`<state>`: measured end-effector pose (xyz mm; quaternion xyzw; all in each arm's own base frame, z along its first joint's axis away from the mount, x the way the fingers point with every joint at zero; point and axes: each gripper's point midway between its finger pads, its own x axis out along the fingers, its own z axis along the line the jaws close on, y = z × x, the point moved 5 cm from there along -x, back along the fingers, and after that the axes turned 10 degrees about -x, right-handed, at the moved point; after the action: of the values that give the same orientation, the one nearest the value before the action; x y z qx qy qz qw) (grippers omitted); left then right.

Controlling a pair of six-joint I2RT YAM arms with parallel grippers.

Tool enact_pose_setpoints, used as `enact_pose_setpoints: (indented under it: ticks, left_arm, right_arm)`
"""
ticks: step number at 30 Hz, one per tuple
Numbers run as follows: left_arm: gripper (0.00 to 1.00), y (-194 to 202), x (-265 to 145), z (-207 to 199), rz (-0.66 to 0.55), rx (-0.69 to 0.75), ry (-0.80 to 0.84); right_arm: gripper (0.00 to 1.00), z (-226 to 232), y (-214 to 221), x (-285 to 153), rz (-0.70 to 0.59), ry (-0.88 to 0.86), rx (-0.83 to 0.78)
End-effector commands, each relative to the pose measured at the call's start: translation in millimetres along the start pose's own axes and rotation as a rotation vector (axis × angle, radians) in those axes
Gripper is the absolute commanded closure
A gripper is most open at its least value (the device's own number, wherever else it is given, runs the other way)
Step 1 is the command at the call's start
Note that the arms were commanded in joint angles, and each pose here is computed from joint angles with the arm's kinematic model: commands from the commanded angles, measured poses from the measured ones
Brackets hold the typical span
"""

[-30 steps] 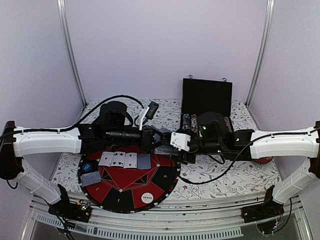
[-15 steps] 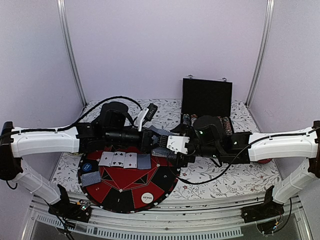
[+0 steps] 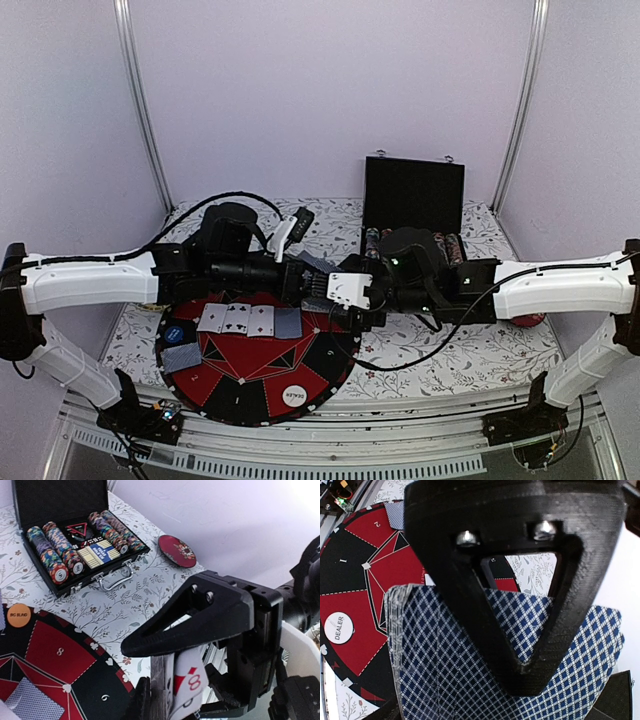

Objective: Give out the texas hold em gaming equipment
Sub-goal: Pass from the left arm to the right

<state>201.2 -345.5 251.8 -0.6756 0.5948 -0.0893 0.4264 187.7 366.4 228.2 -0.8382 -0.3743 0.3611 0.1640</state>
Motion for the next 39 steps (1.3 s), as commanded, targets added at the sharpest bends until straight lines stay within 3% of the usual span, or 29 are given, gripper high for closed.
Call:
enact_pose_setpoints:
  ticks: [1, 16, 17, 20, 25, 31, 36, 39]
  left_arm:
    - [1.0, -10, -6, -16, -0.024, 0.032, 0.065]
    - [1.0, -8, -17, -25, -0.031, 0.057, 0.113]
    - [1.0, -9, -17, -26, -0.033, 0.061, 0.118]
    - [1.0, -11, -18, -29, -0.036, 0.063, 0.13]
    - [1.0, -8, -11, -30, -0.011, 0.055, 0.149]
    - [1.0, -8, -13, -27, -0.02, 0.058, 0.126]
    - [1.0, -5, -14, -22, -0.008, 0.056, 0.086]
    - [0.88, -5, -18, -18, -0.008, 0.056, 0.046]
  right_arm:
    - [0.22, 3, -3, 13, 0.016, -0.038, 0.037]
    - [0.45, -3, 5, 16, 0.03, -0.038, 0.095]
    - [0.44, -4, 5, 15, 0.029, -0.036, 0.099]
    - [0.27, -6, 9, 16, 0.045, -0.013, 0.103]
    - [0.17, -6, 9, 20, 0.049, -0.015, 0.094]
    - [0.37, -9, 3, 13, 0.008, -0.005, 0.104]
    - [0.44, -10, 3, 9, -0.005, 0.011, 0.117]
    - [0.45, -12, 2, 5, -0.019, 0.025, 0.123]
